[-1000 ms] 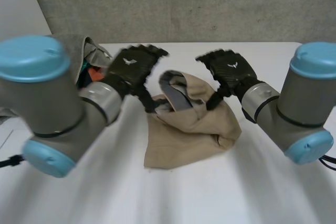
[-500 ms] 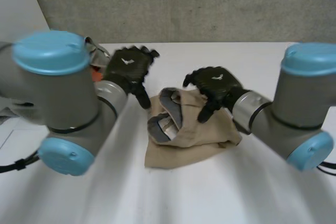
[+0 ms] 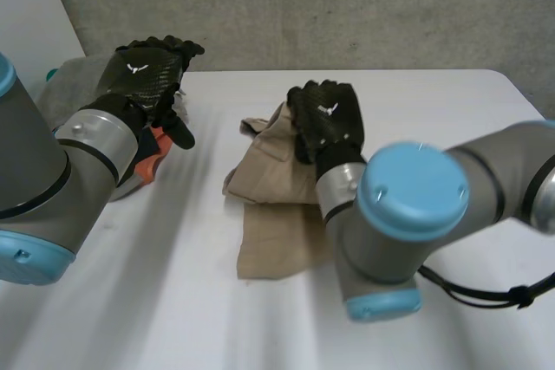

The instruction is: Fold the laundry.

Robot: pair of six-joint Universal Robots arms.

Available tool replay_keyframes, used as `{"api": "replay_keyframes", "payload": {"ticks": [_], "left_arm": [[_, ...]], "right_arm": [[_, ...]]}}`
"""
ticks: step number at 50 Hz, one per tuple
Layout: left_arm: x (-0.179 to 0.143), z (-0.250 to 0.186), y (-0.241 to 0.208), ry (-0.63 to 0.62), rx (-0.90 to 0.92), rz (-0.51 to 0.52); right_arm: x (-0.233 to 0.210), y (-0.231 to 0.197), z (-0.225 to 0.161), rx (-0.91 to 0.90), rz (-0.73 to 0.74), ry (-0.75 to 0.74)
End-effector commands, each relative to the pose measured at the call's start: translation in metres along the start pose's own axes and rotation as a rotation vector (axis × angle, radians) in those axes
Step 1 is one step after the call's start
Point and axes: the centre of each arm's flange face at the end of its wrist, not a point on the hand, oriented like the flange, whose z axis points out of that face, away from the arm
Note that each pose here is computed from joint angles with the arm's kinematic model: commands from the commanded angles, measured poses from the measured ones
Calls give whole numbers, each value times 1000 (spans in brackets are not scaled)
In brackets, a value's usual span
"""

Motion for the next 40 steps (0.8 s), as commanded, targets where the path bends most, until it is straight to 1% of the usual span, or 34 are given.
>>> {"api": "replay_keyframes", "payload": {"ticks": [1,4,5,8,12,13,15,16,18,19,23,25,29,30,32,33,34,36,40], "left_arm": [[1,0,3,-2,8,-13],[0,-1,5,2,3,-18],[0,-2,5,2,1,-19],[1,-5,3,6,6,-21],[4,-8,-4,25,24,-19],[4,-8,-6,27,31,-19],[7,-11,-14,42,48,-22],[8,-11,-17,49,55,-22],[14,-14,-25,72,69,-29],[16,-14,-28,81,73,-33],[30,-17,-41,129,79,-62],[37,-17,-43,150,71,-74],[59,-12,-35,207,13,-96],[69,-9,-27,229,-23,-99],[79,-6,-16,244,-68,-95],[87,-4,-2,252,-122,-88],[90,-3,5,249,-148,-85],[96,0,20,244,-198,-73],[104,7,63,192,-312,-38]], "right_arm": [[-40,36,-26,-4,-150,-98],[-45,48,-34,-88,-233,-138],[-40,49,-36,-142,-253,-142],[-26,40,-33,-202,-241,-124],[2,1,-24,-208,-118,-116],[16,-15,-19,-198,-61,-125],[31,-29,-14,-187,-10,-136],[43,-41,-11,-189,40,-157],[53,-51,-10,-197,78,-168],[63,-58,-8,-216,120,-171],[90,-67,-2,-254,197,-128],[98,-69,2,-246,206,-108],[113,-61,16,-243,192,-77],[114,-57,19,-247,184,-80],[113,-42,27,-276,155,-101],[113,-36,29,-287,142,-108],[110,-22,32,-322,122,-134],[107,-7,33,-365,101,-163],[97,30,31,-470,55,-233]]}}
